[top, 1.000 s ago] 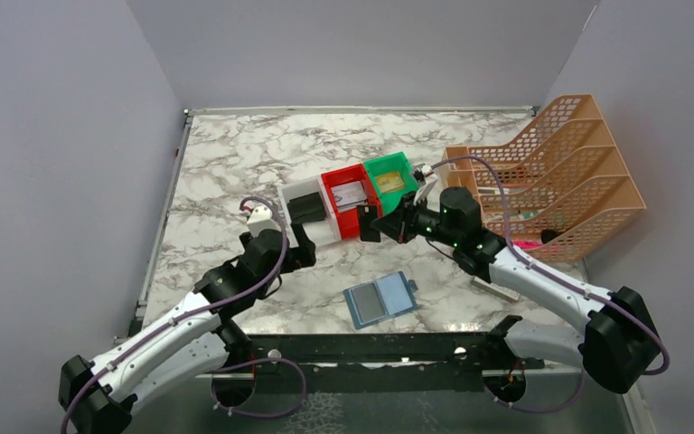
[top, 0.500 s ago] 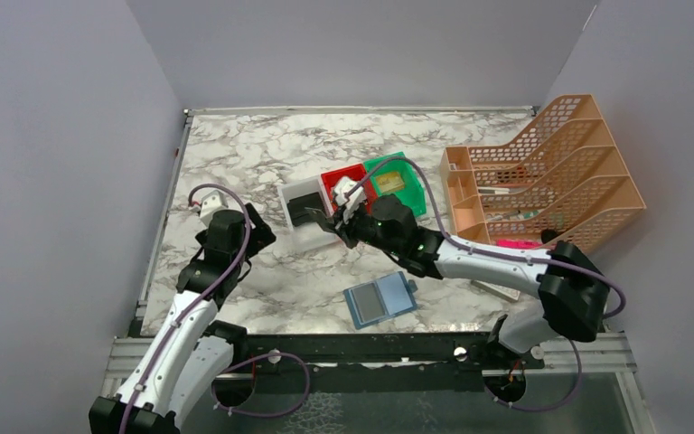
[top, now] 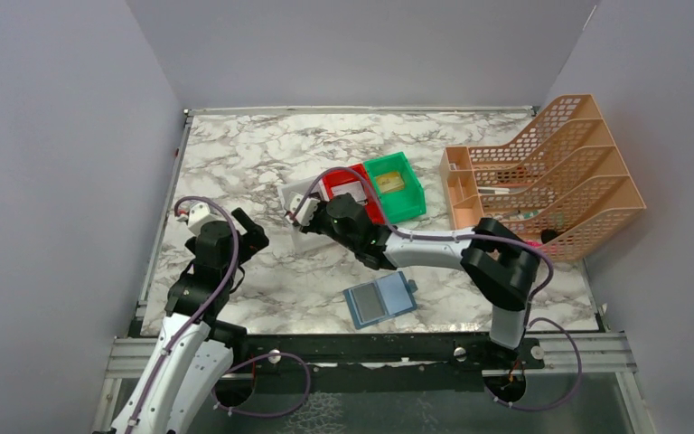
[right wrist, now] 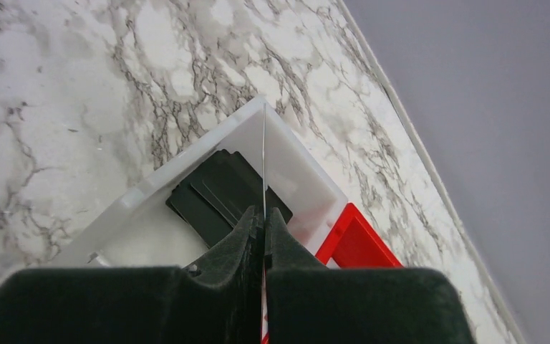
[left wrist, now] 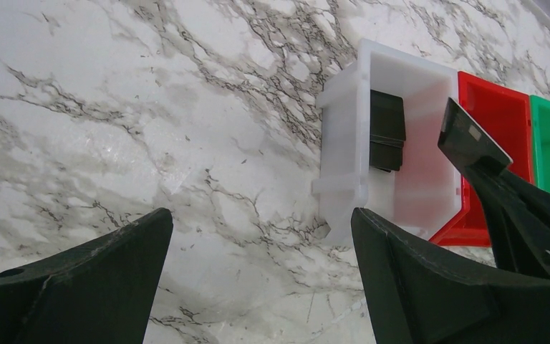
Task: Take the credit cards out of the card holder
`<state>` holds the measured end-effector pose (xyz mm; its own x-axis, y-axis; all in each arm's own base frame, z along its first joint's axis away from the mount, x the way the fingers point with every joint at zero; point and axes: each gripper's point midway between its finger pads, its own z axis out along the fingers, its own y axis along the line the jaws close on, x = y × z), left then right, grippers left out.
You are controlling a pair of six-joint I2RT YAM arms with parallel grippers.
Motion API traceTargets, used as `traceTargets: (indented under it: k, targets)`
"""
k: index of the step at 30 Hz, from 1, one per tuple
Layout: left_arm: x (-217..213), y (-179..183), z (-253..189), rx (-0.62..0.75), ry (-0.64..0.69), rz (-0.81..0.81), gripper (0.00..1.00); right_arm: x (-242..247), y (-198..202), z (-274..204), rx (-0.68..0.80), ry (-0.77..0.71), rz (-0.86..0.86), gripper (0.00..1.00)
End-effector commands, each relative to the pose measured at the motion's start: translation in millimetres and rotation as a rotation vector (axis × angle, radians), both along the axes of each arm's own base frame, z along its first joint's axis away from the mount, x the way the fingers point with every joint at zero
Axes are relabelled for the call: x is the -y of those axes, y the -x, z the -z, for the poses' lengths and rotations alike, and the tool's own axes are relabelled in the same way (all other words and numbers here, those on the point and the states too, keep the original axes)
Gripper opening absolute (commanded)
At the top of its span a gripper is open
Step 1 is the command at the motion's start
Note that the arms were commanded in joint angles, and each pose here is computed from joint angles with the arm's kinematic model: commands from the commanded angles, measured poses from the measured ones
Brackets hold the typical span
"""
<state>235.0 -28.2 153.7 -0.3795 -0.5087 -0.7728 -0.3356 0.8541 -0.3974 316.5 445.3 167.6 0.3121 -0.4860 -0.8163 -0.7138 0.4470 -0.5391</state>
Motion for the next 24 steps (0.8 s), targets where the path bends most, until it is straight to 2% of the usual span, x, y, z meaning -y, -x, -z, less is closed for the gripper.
traceTargets:
  k: [1,11,24]
  targets:
    - [-4.3,-4.1,-11.4,0.031,-0.014,-0.017,0.99,-7.3,-25.6,4.9,0.143,0.091,0.052,0.06]
    - [-2.3,-4.2,-15.6,0.047,-0.011,-0.003,0.99,-19.6,-46.4,37.0,0.233,0.217,0.058,0.06]
    - [0.4,-4.3,-18.0,0.059,0.002,0.009,0.99,-20.4,-63.4,66.8,0.235,0.302,0.091,0.08]
